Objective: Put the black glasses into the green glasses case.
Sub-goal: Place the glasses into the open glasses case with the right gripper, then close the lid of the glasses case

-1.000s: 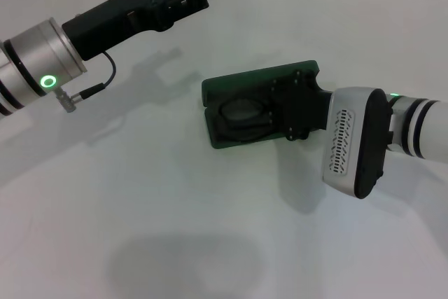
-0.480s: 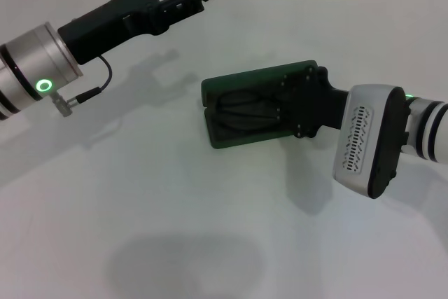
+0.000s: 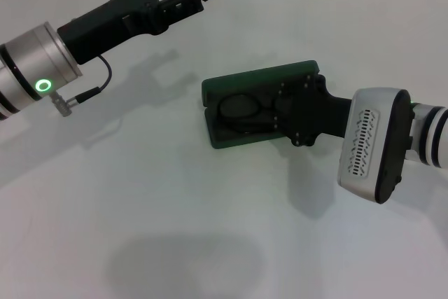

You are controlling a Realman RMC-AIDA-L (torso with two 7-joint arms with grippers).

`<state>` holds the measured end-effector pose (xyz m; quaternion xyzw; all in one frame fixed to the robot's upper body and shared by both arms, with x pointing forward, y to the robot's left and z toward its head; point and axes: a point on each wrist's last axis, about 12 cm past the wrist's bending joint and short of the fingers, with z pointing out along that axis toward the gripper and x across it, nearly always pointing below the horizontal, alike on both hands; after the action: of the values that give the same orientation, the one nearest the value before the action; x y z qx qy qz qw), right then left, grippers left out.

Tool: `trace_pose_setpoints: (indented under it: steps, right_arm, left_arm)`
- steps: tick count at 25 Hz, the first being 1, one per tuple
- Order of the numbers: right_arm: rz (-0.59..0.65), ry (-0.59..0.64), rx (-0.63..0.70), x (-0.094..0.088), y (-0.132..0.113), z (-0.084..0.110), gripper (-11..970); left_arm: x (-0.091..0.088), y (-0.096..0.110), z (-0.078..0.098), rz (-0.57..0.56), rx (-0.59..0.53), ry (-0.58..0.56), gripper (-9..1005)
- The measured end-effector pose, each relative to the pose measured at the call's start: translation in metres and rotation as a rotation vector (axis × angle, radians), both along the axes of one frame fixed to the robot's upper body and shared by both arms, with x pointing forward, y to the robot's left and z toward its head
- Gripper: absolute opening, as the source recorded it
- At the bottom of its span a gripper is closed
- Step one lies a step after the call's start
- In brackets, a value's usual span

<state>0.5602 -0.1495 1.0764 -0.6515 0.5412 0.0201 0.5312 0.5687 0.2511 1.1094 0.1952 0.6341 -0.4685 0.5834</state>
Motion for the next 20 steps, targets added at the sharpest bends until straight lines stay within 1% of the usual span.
trace_pose_setpoints:
  steps: [6, 10, 12, 14, 15, 16, 17, 18, 19, 20]
  right_arm:
    - [0.010, 0.047, 0.040, -0.001, -0.003, 0.002, 292]
    - [0.078, 0.138, 0.148, -0.003, -0.018, 0.015, 303]
    - [0.124, 0.238, 0.238, -0.003, -0.039, 0.027, 309]
    - [0.136, 0.320, 0.320, 0.000, -0.059, 0.034, 315]
    - [0.129, 0.338, 0.353, 0.003, -0.067, 0.037, 318]
    - [0.129, 0.338, 0.353, 0.003, -0.067, 0.037, 321]
    - [0.087, 0.357, 0.424, 0.007, -0.083, 0.038, 324]
    - [-0.008, 0.357, 0.539, 0.012, -0.105, 0.041, 327]
    - [-0.032, 0.355, 0.569, 0.012, -0.110, 0.041, 330]
    - [-0.088, 0.344, 0.630, 0.014, -0.123, 0.043, 333]
  left_arm:
    - [0.000, 0.000, 0.000, -0.001, 0.000, 0.001, 893]
    - [0.002, -0.001, 0.001, 0.000, 0.001, 0.001, 893]
    - [0.004, -0.001, 0.001, 0.008, 0.006, 0.008, 893]
    - [0.007, -0.001, -0.001, 0.023, 0.024, 0.030, 893]
    - [0.010, -0.002, -0.004, 0.035, 0.047, 0.047, 893]
    - [0.012, -0.002, -0.006, 0.043, 0.073, 0.063, 893]
    - [0.016, -0.004, -0.009, 0.055, 0.115, 0.087, 893]
    - [0.021, -0.004, -0.012, 0.067, 0.150, 0.110, 893]
    - [0.027, -0.006, -0.013, 0.076, 0.188, 0.142, 893]
    - [0.031, -0.007, -0.015, 0.086, 0.212, 0.167, 893]
